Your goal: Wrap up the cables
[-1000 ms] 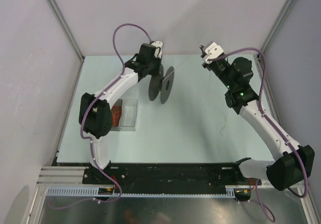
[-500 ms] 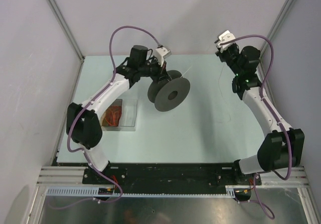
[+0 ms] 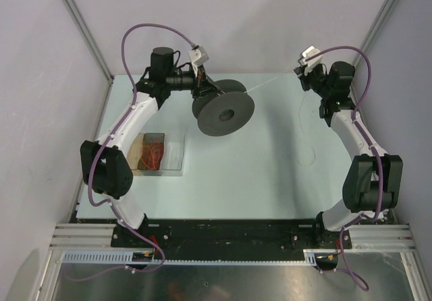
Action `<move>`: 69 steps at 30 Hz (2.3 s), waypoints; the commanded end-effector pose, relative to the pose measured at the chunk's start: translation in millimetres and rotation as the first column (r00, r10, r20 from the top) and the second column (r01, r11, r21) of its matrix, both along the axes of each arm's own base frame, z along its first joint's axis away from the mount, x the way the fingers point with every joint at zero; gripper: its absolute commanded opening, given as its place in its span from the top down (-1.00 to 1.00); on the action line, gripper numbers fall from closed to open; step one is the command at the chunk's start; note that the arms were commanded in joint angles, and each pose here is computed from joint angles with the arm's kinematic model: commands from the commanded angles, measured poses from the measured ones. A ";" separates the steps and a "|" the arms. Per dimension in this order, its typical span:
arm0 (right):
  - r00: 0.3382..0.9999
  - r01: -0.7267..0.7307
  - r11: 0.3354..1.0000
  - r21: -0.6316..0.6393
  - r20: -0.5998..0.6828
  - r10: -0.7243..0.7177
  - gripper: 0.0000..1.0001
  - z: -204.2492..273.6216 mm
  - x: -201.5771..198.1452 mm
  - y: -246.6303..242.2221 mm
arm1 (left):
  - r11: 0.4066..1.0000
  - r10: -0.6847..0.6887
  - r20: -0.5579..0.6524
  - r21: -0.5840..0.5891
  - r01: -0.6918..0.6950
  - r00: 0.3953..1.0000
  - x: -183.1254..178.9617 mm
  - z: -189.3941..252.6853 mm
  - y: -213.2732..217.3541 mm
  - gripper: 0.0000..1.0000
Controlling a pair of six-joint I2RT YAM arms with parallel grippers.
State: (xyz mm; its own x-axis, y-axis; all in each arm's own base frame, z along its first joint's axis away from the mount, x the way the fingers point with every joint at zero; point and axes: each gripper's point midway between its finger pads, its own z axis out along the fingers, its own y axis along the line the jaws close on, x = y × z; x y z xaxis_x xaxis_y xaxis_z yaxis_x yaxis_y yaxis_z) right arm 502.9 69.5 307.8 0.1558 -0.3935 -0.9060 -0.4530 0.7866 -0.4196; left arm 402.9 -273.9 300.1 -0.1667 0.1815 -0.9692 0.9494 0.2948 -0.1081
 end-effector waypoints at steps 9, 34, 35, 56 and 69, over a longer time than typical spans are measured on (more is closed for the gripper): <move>0.985 0.101 0.994 -0.051 -0.138 -0.107 -0.30 -36.7 12.2 -56.8 | 0.977 -0.071 -0.075 -0.208 0.054 0.995 -18.2 128.7 8.6 1.00; 0.853 -0.251 0.939 0.234 -0.405 0.329 -0.99 -51.9 -71.3 47.2 | 0.891 0.188 -0.180 -0.382 -0.245 0.966 10.9 206.4 17.4 1.00; 0.843 -0.253 0.931 0.264 -0.412 0.346 -0.99 -50.7 -72.8 51.5 | 0.906 0.170 -0.164 -0.362 -0.220 0.972 7.2 195.7 15.0 1.00; 0.703 -0.493 0.855 0.163 -0.504 0.502 -0.85 -75.7 -144.9 85.9 | 0.952 -0.296 0.498 0.088 0.293 0.815 -139.7 -7.9 -4.3 1.00; 0.579 -0.455 0.889 0.045 -0.744 0.334 -0.50 -145.5 -172.2 61.9 | 0.981 -0.154 0.380 0.169 0.095 0.912 -97.5 -63.3 16.5 1.00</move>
State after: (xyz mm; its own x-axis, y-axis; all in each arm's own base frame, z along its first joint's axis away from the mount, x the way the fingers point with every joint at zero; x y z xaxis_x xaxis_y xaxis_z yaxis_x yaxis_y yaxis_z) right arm 341.6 156.1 184.8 -0.2918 -0.4729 -0.8314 -0.9101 0.4046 0.0893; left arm 284.6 -261.2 234.3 0.2026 0.2966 -0.9333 0.9651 0.1011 0.2416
